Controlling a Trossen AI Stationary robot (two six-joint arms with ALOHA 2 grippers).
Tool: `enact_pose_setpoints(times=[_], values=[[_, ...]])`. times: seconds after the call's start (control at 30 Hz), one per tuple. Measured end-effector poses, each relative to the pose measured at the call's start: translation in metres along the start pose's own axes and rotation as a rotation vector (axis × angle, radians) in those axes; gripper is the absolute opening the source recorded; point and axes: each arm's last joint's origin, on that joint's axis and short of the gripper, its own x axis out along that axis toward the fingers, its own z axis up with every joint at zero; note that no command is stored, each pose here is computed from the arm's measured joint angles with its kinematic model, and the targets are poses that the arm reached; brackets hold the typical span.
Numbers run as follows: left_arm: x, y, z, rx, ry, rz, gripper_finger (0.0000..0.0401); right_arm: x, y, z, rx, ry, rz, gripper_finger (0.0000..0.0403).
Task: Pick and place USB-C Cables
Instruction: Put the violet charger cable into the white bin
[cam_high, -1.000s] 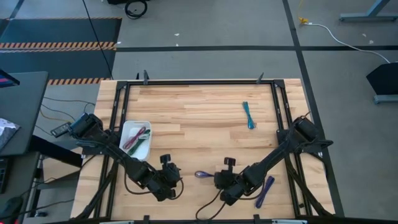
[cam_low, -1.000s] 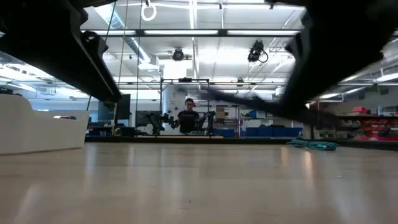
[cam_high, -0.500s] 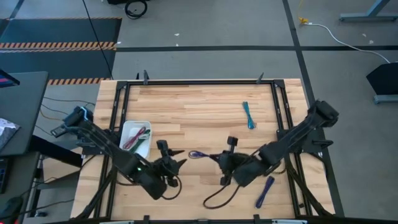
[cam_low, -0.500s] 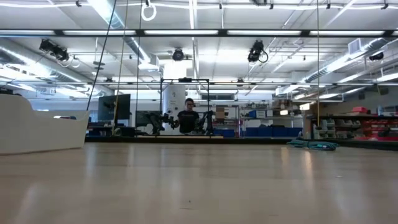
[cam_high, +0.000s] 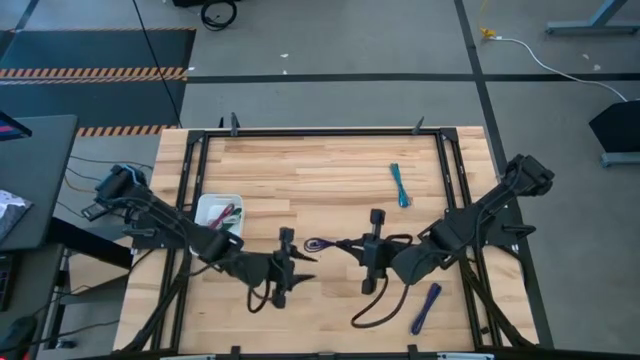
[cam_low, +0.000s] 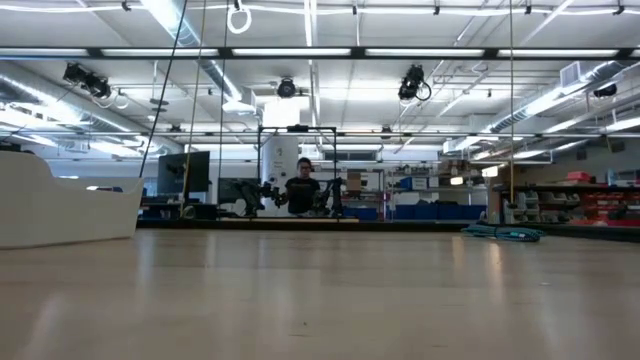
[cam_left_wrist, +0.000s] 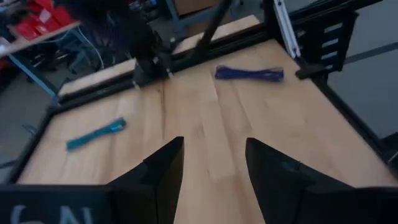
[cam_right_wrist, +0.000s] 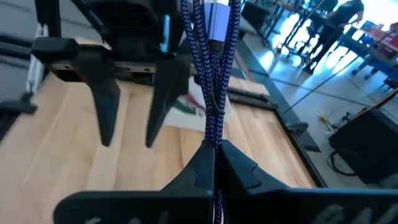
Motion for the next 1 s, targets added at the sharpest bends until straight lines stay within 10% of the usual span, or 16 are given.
enact_pose_setpoints(times=[0.67,1.0], values=[[-0.038,0.010,-0.018,-0.091,-0.582,0.049,0.0176,0.023,0.014,-0.005,0.048,0.000,0.172,0.0008],[-0.035,0.013,-0.021,-0.112,-0.565,0.055,0.0176,0.034,0.008,-0.005,0.066,-0.012,0.191,0.0008]])
